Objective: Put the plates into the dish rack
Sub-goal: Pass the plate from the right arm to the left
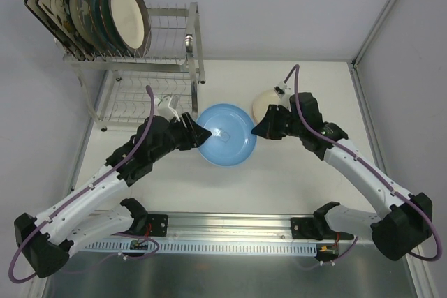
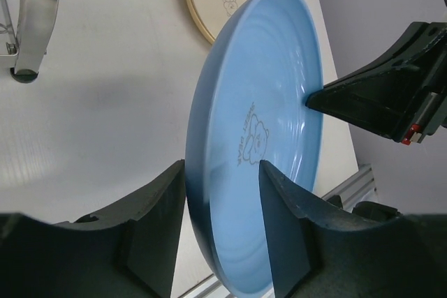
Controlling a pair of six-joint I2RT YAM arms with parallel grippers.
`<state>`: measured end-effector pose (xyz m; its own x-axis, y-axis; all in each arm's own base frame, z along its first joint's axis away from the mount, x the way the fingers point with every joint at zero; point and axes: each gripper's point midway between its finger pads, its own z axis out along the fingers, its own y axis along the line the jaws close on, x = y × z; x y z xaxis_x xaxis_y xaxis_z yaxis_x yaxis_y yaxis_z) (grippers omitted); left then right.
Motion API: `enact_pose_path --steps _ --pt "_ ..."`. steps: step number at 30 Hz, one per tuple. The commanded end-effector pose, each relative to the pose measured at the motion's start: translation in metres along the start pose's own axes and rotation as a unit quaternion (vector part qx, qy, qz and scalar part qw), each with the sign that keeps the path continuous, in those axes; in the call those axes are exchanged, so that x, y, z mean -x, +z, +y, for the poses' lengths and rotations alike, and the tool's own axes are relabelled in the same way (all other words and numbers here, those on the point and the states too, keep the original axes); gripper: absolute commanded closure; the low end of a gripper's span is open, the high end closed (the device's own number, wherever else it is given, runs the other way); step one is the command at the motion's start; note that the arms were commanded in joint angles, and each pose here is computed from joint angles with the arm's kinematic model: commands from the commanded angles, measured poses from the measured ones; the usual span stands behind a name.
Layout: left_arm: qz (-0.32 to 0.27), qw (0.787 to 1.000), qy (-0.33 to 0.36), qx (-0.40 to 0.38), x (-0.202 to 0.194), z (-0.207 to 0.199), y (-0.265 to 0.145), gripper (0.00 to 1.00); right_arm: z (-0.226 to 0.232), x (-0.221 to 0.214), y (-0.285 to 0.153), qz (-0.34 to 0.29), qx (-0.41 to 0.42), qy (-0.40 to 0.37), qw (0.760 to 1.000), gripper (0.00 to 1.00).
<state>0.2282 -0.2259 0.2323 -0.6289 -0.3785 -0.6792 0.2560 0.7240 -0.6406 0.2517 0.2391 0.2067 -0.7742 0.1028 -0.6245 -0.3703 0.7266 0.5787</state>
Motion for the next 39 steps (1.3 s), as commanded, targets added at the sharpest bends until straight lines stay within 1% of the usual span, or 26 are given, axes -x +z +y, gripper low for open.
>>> enact_pose_path --steps 1,8,9,14,19,22,23,25,26,28,29,31,32,34,35,37,39 --pt "-0.018 0.999 -0.013 -0.034 0.009 -0.016 -0.006 0.55 0.024 0.017 -0.010 -0.037 0.048 -0.022 0.998 0.99" --pt "-0.020 0.999 -0.016 -0.042 0.007 -0.017 -0.011 0.71 0.026 0.016 -0.011 -0.037 0.055 -0.024 0.998 0.99" --pt "-0.019 0.999 -0.017 -0.042 0.006 -0.017 -0.011 0.76 0.026 0.016 -0.011 -0.037 0.056 -0.025 0.997 0.99" --pt "-0.014 0.999 -0.019 -0.045 0.006 -0.019 -0.009 0.77 0.030 0.016 -0.013 -0.040 0.064 -0.030 0.997 0.99" --pt "-0.018 0.999 -0.010 -0.044 0.009 -0.020 -0.010 0.92 0.025 0.013 -0.014 -0.038 0.055 -0.035 0.997 0.98" --pt "-0.032 0.999 0.002 -0.042 0.015 -0.020 -0.012 1.00 0.022 0.011 -0.016 -0.035 0.046 -0.040 0.998 0.87" --pt "-0.035 0.999 0.006 -0.041 0.017 -0.020 -0.012 1.00 0.019 0.010 -0.016 -0.033 0.041 -0.040 0.998 0.78" --pt "-0.046 0.998 0.019 -0.042 0.023 -0.021 -0.015 1.00 0.019 0.009 -0.019 -0.035 0.039 -0.045 0.998 0.67" --pt "-0.050 0.998 0.026 -0.040 0.026 -0.021 -0.015 1.00 0.017 0.007 -0.019 -0.032 0.036 -0.048 0.998 0.55" --pt "-0.058 0.997 0.042 -0.039 0.031 -0.023 -0.016 1.00 0.017 0.008 -0.023 -0.035 0.034 -0.050 0.998 0.43" --pt "-0.062 0.996 0.046 -0.036 0.033 -0.022 -0.016 1.00 0.017 0.007 -0.025 -0.035 0.033 -0.053 0.997 0.35" --pt "-0.070 0.995 0.063 -0.034 0.039 -0.023 -0.017 1.00 0.017 0.009 -0.029 -0.042 0.030 -0.055 0.997 0.28" --pt "-0.076 0.994 0.068 -0.031 0.042 -0.023 -0.018 1.00 0.018 0.010 -0.032 -0.044 0.027 -0.059 0.997 0.22" --pt "-0.085 0.992 0.086 -0.029 0.049 -0.025 -0.019 1.00 0.017 0.012 -0.037 -0.050 0.020 -0.061 0.997 0.18" --pt "-0.091 0.991 0.092 -0.027 0.054 -0.026 -0.021 1.00 0.015 0.014 -0.041 -0.055 0.008 -0.061 0.997 0.13" --pt "-0.105 0.988 0.112 -0.026 0.064 -0.030 -0.025 1.00 0.012 0.016 -0.048 -0.066 -0.003 -0.067 0.996 0.10" --pt "-0.120 0.983 0.134 -0.021 0.074 -0.032 -0.029 1.00 0.003 0.018 -0.054 -0.077 -0.030 -0.072 0.994 0.04"
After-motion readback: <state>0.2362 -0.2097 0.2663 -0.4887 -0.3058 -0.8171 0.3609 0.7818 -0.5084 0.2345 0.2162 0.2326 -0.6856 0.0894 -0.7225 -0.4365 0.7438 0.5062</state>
